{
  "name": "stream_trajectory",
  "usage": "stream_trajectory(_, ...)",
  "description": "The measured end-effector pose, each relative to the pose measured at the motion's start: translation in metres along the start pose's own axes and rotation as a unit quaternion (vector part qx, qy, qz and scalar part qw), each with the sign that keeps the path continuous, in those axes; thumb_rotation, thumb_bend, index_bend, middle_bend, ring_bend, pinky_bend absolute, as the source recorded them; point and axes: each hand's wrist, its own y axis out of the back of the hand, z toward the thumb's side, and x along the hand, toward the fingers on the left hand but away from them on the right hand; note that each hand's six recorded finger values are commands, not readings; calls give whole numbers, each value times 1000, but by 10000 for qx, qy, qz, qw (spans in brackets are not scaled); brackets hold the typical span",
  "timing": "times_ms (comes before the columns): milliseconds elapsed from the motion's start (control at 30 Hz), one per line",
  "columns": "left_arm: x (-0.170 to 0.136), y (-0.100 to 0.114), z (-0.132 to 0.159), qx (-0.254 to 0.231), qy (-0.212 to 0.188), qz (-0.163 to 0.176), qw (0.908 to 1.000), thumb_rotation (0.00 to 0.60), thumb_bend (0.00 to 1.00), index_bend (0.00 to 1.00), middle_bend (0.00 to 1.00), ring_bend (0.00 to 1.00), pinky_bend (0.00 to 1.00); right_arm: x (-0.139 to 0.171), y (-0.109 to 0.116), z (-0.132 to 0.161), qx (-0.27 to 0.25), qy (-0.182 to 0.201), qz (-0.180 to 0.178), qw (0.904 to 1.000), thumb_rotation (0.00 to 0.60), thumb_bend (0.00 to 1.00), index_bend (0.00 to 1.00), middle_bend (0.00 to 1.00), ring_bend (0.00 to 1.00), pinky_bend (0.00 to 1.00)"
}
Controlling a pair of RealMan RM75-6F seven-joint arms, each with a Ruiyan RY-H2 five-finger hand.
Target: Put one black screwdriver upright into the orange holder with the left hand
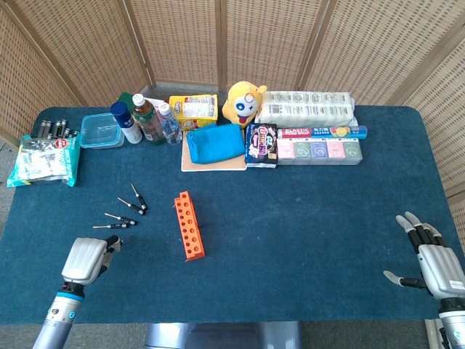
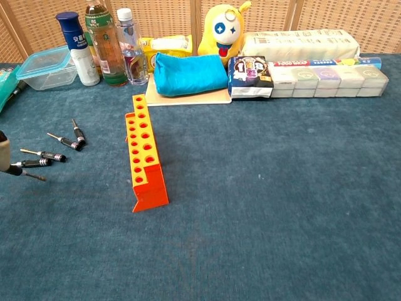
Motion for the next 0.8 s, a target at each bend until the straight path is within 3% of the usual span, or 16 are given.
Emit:
stream_trajectory(300, -5, 23, 5, -232, -161, 255, 9993, 600, 469, 563, 1000, 1000, 1000, 0, -2, 0, 27, -7, 28, 10000, 524, 0, 12, 21, 131, 63)
stream_trajectory(600, -5, 39, 16, -504, -379, 232, 9977, 600, 469, 563, 1000, 1000, 1000, 0, -4, 0, 64, -19, 66, 10000, 524, 0, 12, 21, 132, 63)
stream_trajectory(800, -6, 75, 27, -787, -690, 88, 9945, 600, 469, 563, 1000, 1000, 1000, -1, -6, 1, 104, -27, 94, 9999, 524, 0, 3, 21, 132, 63)
